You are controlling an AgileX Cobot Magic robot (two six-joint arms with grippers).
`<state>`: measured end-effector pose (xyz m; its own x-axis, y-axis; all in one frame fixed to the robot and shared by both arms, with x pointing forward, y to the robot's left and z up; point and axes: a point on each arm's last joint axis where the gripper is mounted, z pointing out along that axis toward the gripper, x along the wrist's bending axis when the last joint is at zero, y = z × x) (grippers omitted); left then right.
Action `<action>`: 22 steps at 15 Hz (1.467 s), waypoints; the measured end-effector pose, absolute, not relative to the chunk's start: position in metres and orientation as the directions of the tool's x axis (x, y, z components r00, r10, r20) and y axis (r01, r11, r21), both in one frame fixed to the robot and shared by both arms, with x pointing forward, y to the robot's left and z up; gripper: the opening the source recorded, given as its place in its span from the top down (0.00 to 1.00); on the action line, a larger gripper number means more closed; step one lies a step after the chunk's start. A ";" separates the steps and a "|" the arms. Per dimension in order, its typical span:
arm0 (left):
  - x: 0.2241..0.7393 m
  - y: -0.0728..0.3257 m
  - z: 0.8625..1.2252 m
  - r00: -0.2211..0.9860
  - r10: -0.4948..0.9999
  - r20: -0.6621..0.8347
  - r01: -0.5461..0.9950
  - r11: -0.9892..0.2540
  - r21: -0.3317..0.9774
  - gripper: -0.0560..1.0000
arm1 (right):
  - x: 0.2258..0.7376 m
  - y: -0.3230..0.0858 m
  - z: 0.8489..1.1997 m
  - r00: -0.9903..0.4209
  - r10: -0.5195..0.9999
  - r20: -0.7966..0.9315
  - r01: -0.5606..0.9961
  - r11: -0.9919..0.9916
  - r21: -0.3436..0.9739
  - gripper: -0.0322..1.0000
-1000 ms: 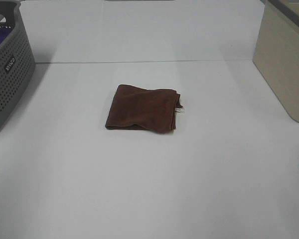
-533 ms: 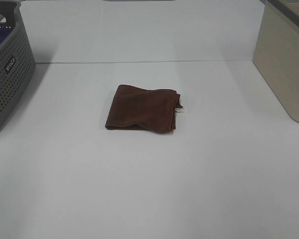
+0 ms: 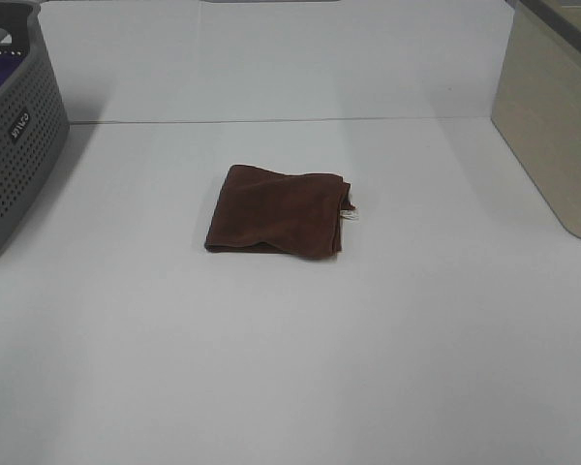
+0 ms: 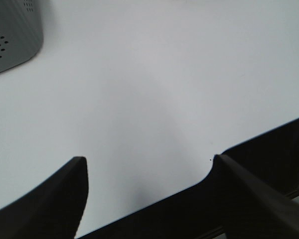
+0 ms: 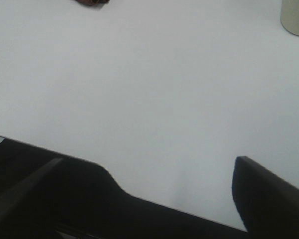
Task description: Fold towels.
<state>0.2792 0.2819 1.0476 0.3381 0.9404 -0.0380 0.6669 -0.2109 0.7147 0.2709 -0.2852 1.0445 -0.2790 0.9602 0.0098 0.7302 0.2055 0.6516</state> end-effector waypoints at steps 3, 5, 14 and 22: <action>0.279 0.282 1.048 0.338 0.940 -0.038 0.667 -0.211 0.715 0.32 | 0.271 -0.285 1.044 -0.279 0.960 0.010 0.730 0.205 0.652 0.16; 0.279 0.282 1.048 0.338 0.940 -0.038 0.667 -0.211 0.715 0.32 | 0.271 -0.285 1.044 -0.279 0.960 0.010 0.730 0.205 0.652 0.16; 0.277 0.287 1.049 0.225 0.974 -0.035 0.669 -0.128 0.733 0.32 | 0.267 -0.290 1.046 -0.138 0.990 0.005 0.725 0.098 0.682 0.16; 0.233 0.292 1.053 0.169 0.986 -0.002 0.434 -0.072 0.898 0.32 | 0.227 -0.290 1.047 -0.124 0.992 -0.029 0.523 0.090 0.848 0.16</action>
